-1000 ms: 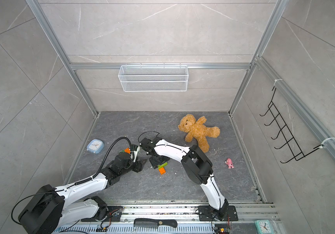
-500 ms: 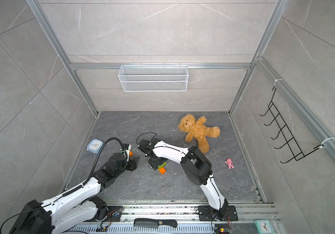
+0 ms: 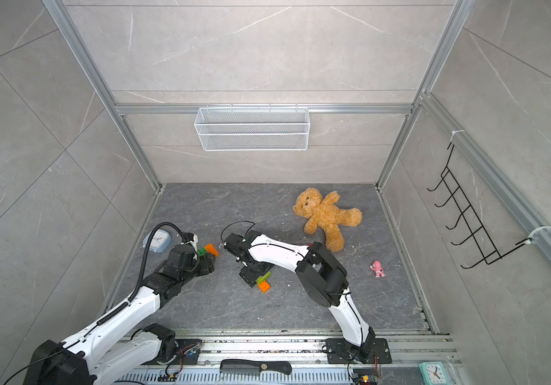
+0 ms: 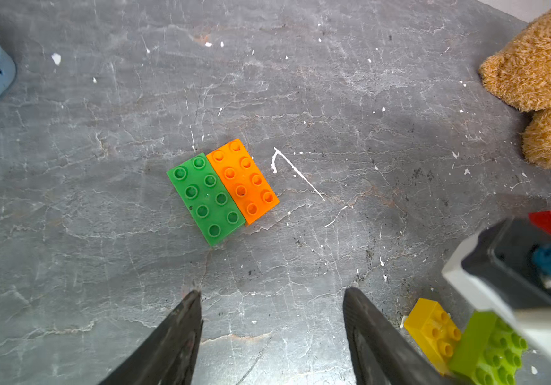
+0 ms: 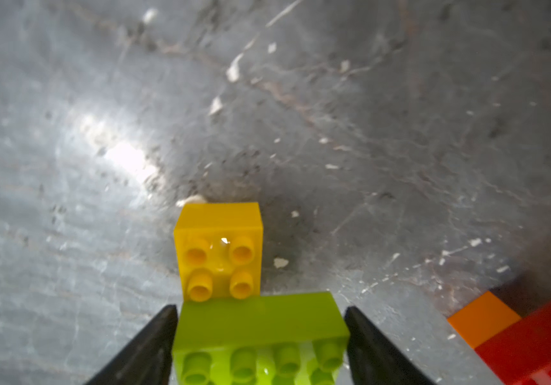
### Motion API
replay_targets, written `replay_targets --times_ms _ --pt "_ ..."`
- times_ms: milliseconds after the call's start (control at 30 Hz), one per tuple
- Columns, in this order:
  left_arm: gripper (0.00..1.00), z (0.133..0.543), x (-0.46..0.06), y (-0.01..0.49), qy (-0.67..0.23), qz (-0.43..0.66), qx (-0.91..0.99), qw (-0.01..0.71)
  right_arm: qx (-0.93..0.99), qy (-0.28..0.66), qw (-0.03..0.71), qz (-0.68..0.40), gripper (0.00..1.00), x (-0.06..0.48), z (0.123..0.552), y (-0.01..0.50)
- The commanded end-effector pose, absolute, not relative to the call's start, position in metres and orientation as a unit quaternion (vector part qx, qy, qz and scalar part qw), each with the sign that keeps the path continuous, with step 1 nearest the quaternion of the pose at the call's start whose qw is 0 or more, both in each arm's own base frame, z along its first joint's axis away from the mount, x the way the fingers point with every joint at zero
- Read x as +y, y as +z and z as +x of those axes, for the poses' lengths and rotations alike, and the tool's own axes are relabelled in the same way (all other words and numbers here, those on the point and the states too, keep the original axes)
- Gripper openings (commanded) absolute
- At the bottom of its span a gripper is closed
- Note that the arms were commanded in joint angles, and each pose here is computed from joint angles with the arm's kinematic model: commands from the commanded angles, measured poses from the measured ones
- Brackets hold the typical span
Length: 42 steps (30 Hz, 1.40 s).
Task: Assemble a rectangle with lego
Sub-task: Assemble the lego brick at the center of the board, then move the lego bricks from the center of the board.
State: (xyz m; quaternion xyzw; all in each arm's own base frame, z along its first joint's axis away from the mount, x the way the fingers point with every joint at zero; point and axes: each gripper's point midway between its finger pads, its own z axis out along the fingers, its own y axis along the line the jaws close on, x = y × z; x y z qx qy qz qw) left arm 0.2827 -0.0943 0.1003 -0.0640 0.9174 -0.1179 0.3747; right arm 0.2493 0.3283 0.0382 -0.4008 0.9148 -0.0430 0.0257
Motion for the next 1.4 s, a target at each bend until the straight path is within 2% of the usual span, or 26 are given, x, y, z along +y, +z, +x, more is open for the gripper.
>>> replay_targets --times_ms 0,200,333,500,667,800,1067,1367 --pt "0.70 0.288 -0.095 0.104 -0.141 -0.088 0.922 0.349 0.913 -0.029 0.012 -0.407 0.89 0.335 0.242 0.051" --pt "0.68 0.308 -0.079 0.100 -0.156 -0.141 0.929 0.306 0.920 0.006 0.049 -0.389 0.91 0.345 0.254 0.088" --pt "0.64 0.321 -0.072 0.080 -0.139 -0.154 0.947 0.245 0.936 0.051 0.093 -0.336 0.90 0.350 0.273 0.110" --pt "0.62 0.339 -0.064 0.062 -0.120 -0.176 0.954 0.210 0.946 0.040 0.127 -0.296 0.86 0.348 0.291 0.113" --pt "0.64 0.358 -0.057 0.050 -0.093 -0.185 0.958 0.198 0.947 0.047 0.128 -0.291 0.85 0.348 0.291 0.109" --pt "0.61 0.368 -0.060 0.038 -0.094 -0.185 0.961 0.184 0.947 0.042 0.132 -0.290 0.84 0.343 0.290 0.108" --pt "0.48 0.360 -0.100 0.027 -0.127 -0.142 0.969 0.157 0.948 0.038 0.147 -0.279 0.83 0.335 0.300 0.111" --pt "0.47 0.332 -0.183 0.022 -0.163 -0.057 0.977 0.128 0.948 0.051 0.168 -0.265 0.82 0.343 0.319 0.117"
